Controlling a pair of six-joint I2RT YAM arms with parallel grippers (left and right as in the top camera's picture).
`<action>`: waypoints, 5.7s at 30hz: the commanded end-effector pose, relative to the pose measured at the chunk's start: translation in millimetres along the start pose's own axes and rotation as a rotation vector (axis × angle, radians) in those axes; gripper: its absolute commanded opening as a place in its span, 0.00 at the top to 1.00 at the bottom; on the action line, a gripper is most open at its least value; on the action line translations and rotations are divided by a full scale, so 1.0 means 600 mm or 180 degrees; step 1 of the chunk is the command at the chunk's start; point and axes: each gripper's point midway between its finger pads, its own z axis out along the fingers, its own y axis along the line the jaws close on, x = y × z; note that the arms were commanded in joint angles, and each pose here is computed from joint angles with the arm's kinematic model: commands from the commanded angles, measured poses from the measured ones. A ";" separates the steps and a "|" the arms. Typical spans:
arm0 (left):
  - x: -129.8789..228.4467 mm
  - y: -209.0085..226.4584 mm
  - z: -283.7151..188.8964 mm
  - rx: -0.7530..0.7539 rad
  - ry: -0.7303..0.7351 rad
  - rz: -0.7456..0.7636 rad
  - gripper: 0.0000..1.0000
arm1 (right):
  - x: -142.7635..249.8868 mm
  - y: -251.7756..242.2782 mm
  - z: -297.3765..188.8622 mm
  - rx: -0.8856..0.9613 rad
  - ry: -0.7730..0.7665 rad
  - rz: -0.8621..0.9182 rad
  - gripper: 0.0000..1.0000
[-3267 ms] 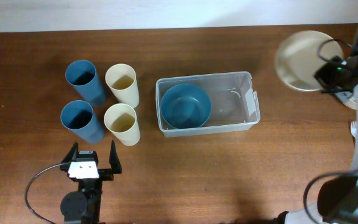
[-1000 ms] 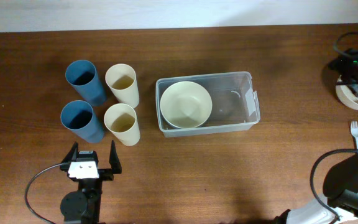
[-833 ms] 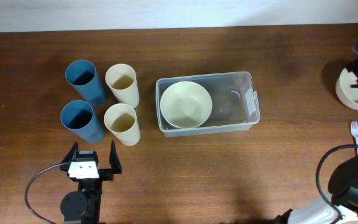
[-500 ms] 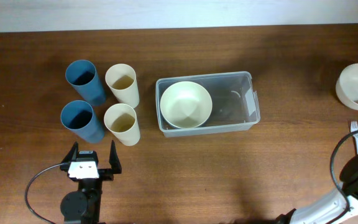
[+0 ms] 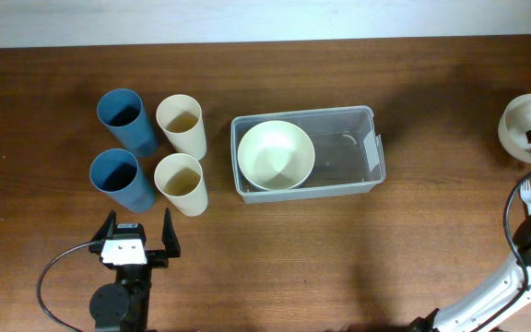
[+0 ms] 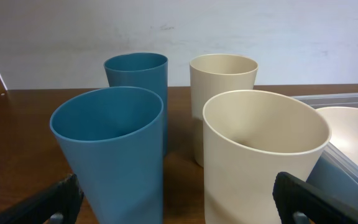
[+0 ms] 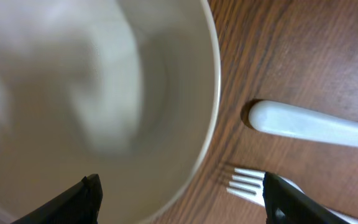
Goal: Pack container
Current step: 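Move the right gripper to the second cream bowl and grasp its rim, then carry the second cream bowl and stack it into the container, then release the bowl and raise the right gripper away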
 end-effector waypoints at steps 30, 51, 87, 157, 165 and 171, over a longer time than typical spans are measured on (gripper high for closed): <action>0.003 0.003 0.000 -0.0029 0.0009 0.0058 0.00 | -0.003 -0.005 0.068 0.0042 -0.0014 0.0028 0.96; 0.003 0.003 0.000 -0.0029 0.0009 0.0058 0.00 | 0.062 0.043 0.020 -0.0038 0.0280 -0.0417 0.96; 0.003 0.003 0.000 -0.0029 0.0009 0.0058 0.00 | 0.573 0.285 -0.398 -0.1144 0.0573 -0.3197 0.96; 0.003 0.003 0.000 -0.0029 0.0009 0.0058 0.00 | 0.709 0.237 -0.505 -0.0936 -0.0304 -0.4157 0.64; 0.003 0.003 0.000 -0.0029 0.0009 0.0058 0.00 | 0.550 0.215 -0.490 -0.0589 -0.0421 -0.3447 0.59; 0.003 0.003 0.000 -0.0029 0.0009 0.0058 0.00 | 0.479 0.197 -0.469 -0.0366 -0.0435 -0.3134 0.58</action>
